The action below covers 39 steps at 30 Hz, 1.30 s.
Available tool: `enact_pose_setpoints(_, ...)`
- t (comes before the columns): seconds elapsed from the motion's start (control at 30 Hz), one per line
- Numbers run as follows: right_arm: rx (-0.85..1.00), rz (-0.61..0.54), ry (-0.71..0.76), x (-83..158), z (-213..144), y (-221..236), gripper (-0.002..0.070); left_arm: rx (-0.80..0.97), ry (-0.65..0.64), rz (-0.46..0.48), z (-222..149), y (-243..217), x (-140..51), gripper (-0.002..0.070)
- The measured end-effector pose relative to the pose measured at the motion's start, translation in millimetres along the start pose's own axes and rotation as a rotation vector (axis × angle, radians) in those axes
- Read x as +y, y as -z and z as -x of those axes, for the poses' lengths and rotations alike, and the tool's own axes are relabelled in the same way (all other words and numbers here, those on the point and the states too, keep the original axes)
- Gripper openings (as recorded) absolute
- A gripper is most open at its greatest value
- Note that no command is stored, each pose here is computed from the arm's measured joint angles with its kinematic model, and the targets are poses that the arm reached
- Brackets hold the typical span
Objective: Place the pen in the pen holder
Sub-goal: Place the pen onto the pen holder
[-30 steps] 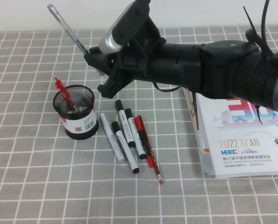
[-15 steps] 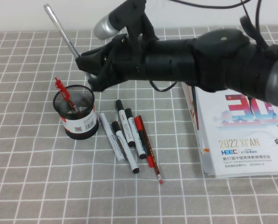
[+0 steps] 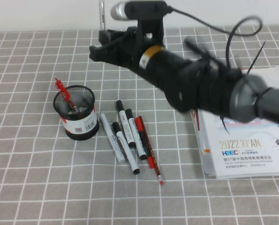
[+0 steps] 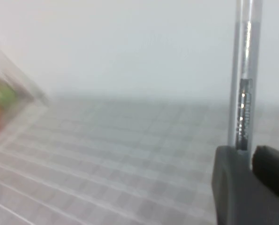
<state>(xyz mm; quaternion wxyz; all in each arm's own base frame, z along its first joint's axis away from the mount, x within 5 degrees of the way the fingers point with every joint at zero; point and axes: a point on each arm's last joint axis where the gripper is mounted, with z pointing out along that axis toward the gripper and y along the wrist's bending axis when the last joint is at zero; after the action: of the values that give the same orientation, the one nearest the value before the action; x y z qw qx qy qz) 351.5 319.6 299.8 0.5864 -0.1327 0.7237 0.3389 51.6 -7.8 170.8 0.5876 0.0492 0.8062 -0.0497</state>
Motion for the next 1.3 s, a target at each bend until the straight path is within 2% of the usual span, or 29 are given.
enact_pose_setpoints(0.1, -0.108, 0.173, 0.024, 1.0, -12.4, -2.7, 0.0024, 0.000, 0.000, 0.000, 0.0, 0.0, 0.0, -0.0006)
enact_pose_setpoints(0.2, -0.128, 0.411, 0.154, 11.5, -27.4, -2.8, 0.0024, 0.000, 0.000, 0.000, 0.0, 0.0, 0.0, -0.0006)
enact_pose_setpoints(0.3, -0.058, 0.504, 0.189, 17.1, -42.5, -2.8, 0.0024, 0.000, 0.000, 0.000, 0.0, 0.0, 0.0, -0.0006)
enact_pose_setpoints(0.63, 0.042, 0.441, 0.100, -5.8, -76.3, -17.5, 0.0024, 0.000, 0.000, 0.000, 0.0, 0.0, 0.0, -0.0006)
enact_pose_setpoints(0.93, 0.039, 0.382, 0.085, -17.3, -93.7, -45.1, 0.0040, 0.000, 0.000, 0.000, 0.0, 0.0, 0.0, -0.0006)
enact_pose_setpoints(1.03, 0.038, 0.376, 0.094, -13.9, -94.2, -52.9, 0.0092, 0.000, 0.000, 0.000, 0.0, 0.0, 0.0, -0.0006)
enact_pose_setpoints(1.23, 0.065, 0.366, 0.110, -11.6, -102.4, -58.0, 0.0272, 0.000, 0.000, 0.000, 0.0, 0.0, 0.0, -0.0006)
enact_pose_setpoints(1.3, 0.071, 0.360, 0.114, -12.1, -103.0, -58.2, 0.0309, 0.000, 0.000, 0.000, 0.0, 0.0, 0.0, -0.0006)
